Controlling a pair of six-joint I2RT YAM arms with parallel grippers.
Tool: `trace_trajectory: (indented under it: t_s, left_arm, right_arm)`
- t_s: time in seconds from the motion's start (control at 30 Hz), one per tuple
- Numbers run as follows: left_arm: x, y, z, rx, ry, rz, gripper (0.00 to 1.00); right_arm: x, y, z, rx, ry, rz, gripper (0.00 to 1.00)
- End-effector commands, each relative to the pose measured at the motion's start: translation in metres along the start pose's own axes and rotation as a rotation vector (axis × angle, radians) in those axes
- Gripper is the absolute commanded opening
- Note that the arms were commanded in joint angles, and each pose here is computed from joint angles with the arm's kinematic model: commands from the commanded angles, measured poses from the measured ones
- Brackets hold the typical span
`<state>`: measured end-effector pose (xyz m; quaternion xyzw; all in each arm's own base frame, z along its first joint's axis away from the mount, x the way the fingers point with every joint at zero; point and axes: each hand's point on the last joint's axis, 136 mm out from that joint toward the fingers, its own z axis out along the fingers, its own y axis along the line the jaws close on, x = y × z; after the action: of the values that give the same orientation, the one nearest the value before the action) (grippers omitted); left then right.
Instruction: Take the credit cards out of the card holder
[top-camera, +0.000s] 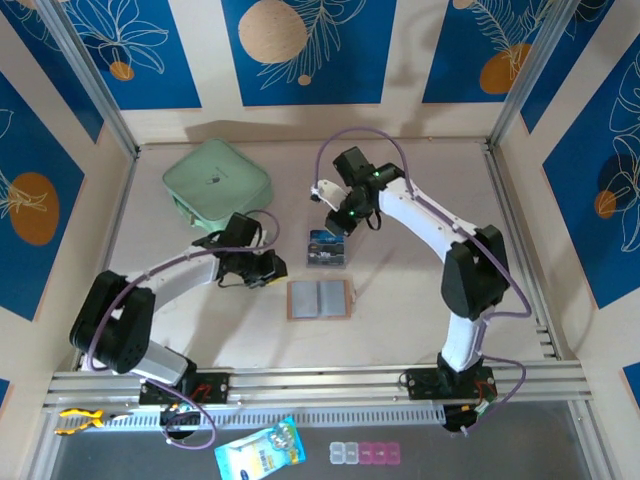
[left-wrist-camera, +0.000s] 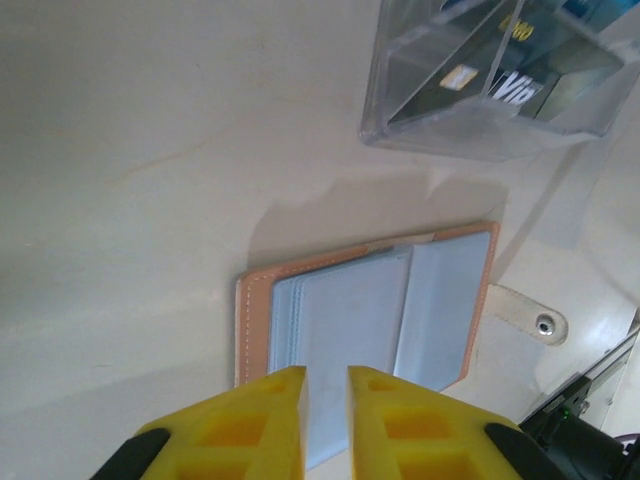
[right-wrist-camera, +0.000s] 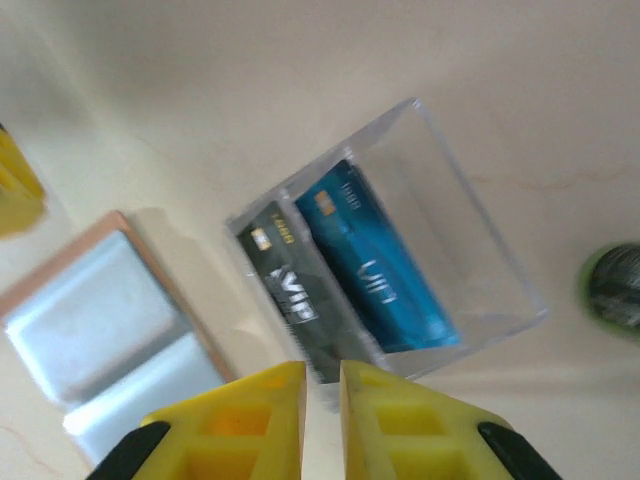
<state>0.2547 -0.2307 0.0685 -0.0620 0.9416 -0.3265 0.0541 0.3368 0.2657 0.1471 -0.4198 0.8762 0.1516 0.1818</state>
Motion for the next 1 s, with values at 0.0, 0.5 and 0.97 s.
trace_trajectory:
  t_s: [0.0,0.5,0.97]
  left_arm:
    - [0.009,-0.002,0.012,0.015,0.039,0.0,0.15]
    - [0.037,0.017,0.026,-0.075,0.107,-0.018,0.06]
    - [0.057,0.035,0.033,-0.129,0.154,-0.03,0.05]
  right_arm:
    - [-0.011,0.02,0.001,-0.075,-0.095,0.298,0.17]
    - [0.041,0.065,0.028,-0.18,0.005,0.823,0.14]
    - [0.059,0.098,0.051,-0.262,0.065,0.885,0.34]
